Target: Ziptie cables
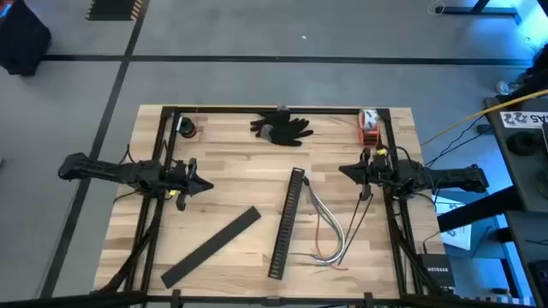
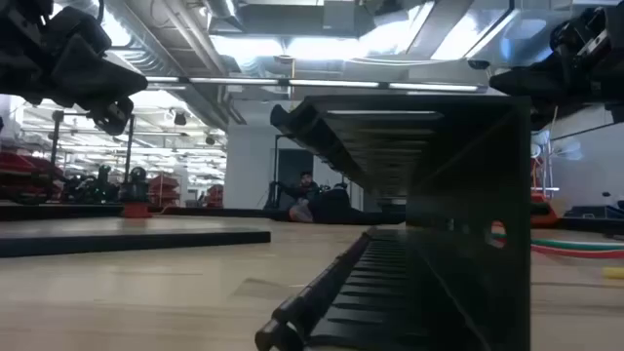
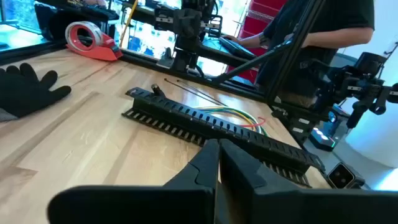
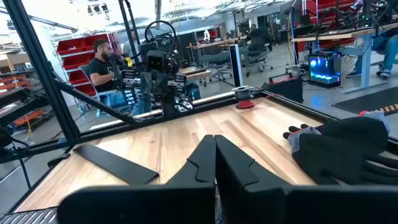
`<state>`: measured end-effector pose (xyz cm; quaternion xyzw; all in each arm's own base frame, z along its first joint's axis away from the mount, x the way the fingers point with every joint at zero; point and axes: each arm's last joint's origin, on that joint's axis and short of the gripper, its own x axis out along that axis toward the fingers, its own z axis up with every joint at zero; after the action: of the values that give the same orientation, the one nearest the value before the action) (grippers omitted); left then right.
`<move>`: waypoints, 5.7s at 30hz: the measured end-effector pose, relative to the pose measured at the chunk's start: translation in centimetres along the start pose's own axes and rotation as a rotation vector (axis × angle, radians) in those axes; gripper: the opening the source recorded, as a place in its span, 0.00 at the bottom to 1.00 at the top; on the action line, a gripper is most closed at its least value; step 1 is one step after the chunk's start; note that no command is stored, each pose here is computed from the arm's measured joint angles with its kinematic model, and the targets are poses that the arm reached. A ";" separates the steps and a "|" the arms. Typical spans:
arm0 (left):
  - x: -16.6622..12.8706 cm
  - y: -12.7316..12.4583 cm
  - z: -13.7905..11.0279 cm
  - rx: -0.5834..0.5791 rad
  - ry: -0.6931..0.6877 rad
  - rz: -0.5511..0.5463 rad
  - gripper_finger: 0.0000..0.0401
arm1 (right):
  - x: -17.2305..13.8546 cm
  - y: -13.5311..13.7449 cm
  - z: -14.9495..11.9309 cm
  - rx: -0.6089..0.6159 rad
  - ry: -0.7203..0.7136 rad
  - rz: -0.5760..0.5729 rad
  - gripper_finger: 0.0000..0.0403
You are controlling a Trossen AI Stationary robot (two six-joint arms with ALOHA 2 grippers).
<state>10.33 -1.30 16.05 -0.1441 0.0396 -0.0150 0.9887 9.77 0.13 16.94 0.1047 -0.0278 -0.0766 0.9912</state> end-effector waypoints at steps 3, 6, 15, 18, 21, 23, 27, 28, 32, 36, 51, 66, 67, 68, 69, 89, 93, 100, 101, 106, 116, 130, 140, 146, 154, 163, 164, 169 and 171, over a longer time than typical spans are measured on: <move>0.0 0.0 0.0 0.000 0.000 0.000 0.02 | 0.0 0.0 0.0 0.000 0.000 0.000 0.00; 0.0 0.0 0.0 0.000 -0.001 0.000 0.02 | 0.0 0.0 0.0 0.000 0.000 0.000 0.00; 0.0 0.0 0.0 0.000 0.000 0.000 0.02 | 0.0 0.0 0.0 0.001 -0.001 0.001 0.00; 0.0 0.0 0.0 0.000 0.000 0.000 0.02 | 0.0 0.0 0.0 0.000 0.000 0.000 0.00; 0.0 0.0 0.0 0.000 0.000 0.000 0.02 | 0.0 0.0 0.0 0.000 0.000 0.000 0.00; 0.0 0.0 0.0 0.000 0.000 0.000 0.02 | 0.0 0.0 0.0 0.000 0.000 0.000 0.00; 0.0 0.0 0.0 0.000 0.000 0.000 0.02 | 0.0 0.0 0.0 0.000 0.000 0.000 0.00; 0.0 0.0 0.0 0.000 0.000 0.000 0.02 | 0.0 0.0 0.0 0.000 0.000 0.000 0.00; 0.0 0.0 0.0 0.000 0.000 0.000 0.02 | 0.0 0.0 0.0 0.000 0.000 0.000 0.00; 0.0 0.0 0.0 0.000 0.000 0.000 0.02 | 0.0 0.0 0.0 0.000 0.000 0.000 0.00; 0.0 0.0 0.0 0.000 0.000 0.000 0.02 | 0.0 0.0 0.0 0.000 0.000 0.001 0.00; 0.0 0.0 0.0 0.000 0.000 0.000 0.02 | 0.0 0.0 0.0 0.000 0.000 0.000 0.00; 0.0 0.0 0.0 0.000 0.000 0.000 0.02 | 0.0 0.0 0.0 0.000 0.000 0.000 0.00; 0.0 0.0 0.0 0.000 0.000 0.000 0.02 | 0.0 0.0 0.0 0.000 0.000 0.001 0.00; 0.0 0.0 0.0 0.000 0.000 0.000 0.02 | 0.0 0.0 0.0 0.000 0.000 0.000 0.00; 0.0 0.2 0.7 -0.054 -0.090 0.066 0.02 | -0.1 0.2 1.6 0.372 -0.159 0.041 0.00; -0.2 -0.2 2.2 -0.208 -0.246 0.015 0.02 | -0.4 -0.1 2.7 0.580 -0.329 -0.069 0.00; -1.0 -0.3 4.2 -0.240 -0.485 0.067 0.02 | -1.0 -0.8 3.7 0.684 -0.544 -0.295 0.00; -1.0 -0.4 4.4 -0.226 -0.484 0.079 0.02 | -1.1 -0.8 3.9 0.674 -0.550 -0.287 0.00; -1.2 -0.7 5.9 -0.129 -0.494 0.154 0.02 | 0.3 0.3 6.7 0.533 -0.446 -0.257 0.00; -0.9 -0.6 5.9 -0.182 -0.434 0.195 0.02 | 9.4 4.0 9.7 0.102 0.318 -0.241 0.00; -0.4 -0.5 4.6 -0.190 -0.281 0.178 0.02 | 20.8 5.9 0.0 0.044 1.037 -0.129 0.00; -0.2 -0.4 3.5 -0.210 -0.152 0.144 0.02 | 21.0 5.7 -0.9 -0.003 1.217 -0.211 0.00; -0.2 -0.3 3.4 -0.214 -0.142 0.147 0.02 | 20.8 6.2 0.7 -0.003 1.200 -0.209 0.00; -0.2 -0.2 3.1 -0.226 -0.110 0.160 0.02 | 21.3 7.5 3.0 0.225 1.085 -0.233 0.00; -0.2 -0.2 3.1 -0.227 -0.113 0.157 0.02 | 23.7 5.9 4.5 0.263 0.930 -0.153 0.16; -0.2 -0.3 3.1 -0.227 -0.115 0.157 0.02 | 23.7 5.7 4.6 0.242 0.949 -0.128 0.21; -0.2 -0.3 3.1 -0.231 -0.111 0.156 0.02 | 23.5 4.5 4.9 0.125 1.092 -0.077 0.44; -0.2 -0.3 3.1 -0.232 -0.110 0.156 0.02 | 22.9 4.5 5.4 0.088 1.169 -0.105 0.50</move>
<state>10.38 -0.67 19.06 -0.2546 -0.0021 0.0742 0.9642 32.66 -0.28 24.03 0.1718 0.5255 -0.0541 0.8315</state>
